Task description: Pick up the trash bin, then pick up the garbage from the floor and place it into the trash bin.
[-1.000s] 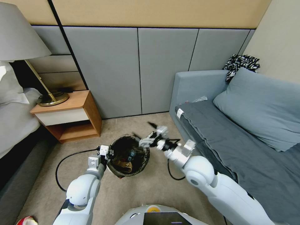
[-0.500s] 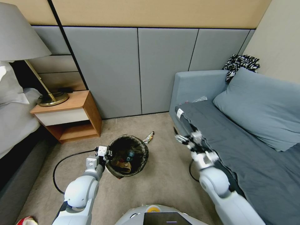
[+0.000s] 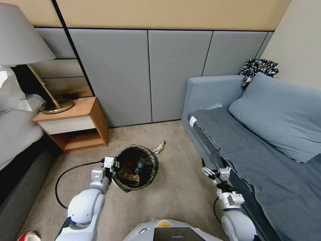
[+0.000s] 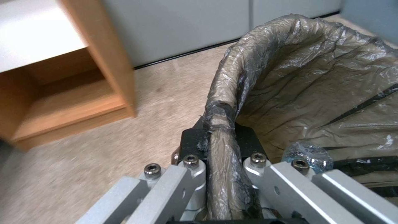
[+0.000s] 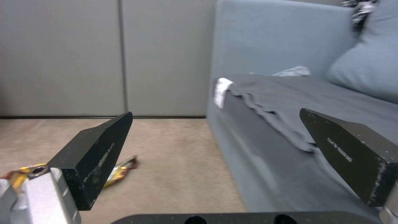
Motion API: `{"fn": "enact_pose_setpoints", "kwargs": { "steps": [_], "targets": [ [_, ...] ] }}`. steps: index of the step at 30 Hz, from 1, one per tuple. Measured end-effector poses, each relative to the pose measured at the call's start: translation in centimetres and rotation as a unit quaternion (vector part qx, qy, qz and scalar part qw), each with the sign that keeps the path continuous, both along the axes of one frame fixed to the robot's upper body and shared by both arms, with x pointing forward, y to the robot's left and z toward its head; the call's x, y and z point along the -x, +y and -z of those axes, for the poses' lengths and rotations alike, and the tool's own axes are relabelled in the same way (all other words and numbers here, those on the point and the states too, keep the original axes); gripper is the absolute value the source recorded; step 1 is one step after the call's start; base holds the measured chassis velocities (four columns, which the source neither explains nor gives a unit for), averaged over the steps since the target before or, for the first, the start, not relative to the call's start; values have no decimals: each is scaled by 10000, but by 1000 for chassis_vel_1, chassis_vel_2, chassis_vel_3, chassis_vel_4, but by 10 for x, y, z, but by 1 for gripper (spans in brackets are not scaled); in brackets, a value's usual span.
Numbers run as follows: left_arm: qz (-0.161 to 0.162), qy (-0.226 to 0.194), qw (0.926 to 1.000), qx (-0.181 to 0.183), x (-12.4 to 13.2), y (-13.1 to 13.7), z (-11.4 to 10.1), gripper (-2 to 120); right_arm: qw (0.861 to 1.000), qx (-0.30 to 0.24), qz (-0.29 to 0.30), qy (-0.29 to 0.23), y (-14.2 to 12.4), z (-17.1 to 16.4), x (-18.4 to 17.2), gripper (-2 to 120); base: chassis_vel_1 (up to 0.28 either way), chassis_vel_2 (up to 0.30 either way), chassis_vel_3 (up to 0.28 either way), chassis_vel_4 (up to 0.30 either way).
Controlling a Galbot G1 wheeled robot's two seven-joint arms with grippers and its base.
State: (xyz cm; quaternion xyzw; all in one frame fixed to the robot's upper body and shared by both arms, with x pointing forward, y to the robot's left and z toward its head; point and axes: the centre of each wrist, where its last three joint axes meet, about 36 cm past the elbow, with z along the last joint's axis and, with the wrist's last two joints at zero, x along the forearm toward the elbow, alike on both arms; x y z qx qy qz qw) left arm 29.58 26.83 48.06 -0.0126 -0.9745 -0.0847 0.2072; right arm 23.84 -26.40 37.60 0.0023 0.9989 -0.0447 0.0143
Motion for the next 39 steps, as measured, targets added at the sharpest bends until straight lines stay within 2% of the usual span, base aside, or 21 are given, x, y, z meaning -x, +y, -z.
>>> {"fn": "enact_pose_setpoints", "kwargs": {
  "steps": [27,39],
  "targets": [
    [-13,2,10000,4,0,2,0,4,9999,-65,71,142,0,2,-4,100,61,60,61,58],
    [-34,-64,10000,-22,-2,2,3,4,9995,-136,255,97,1,0,-17,100,37,32,40,35]
  ]
}}
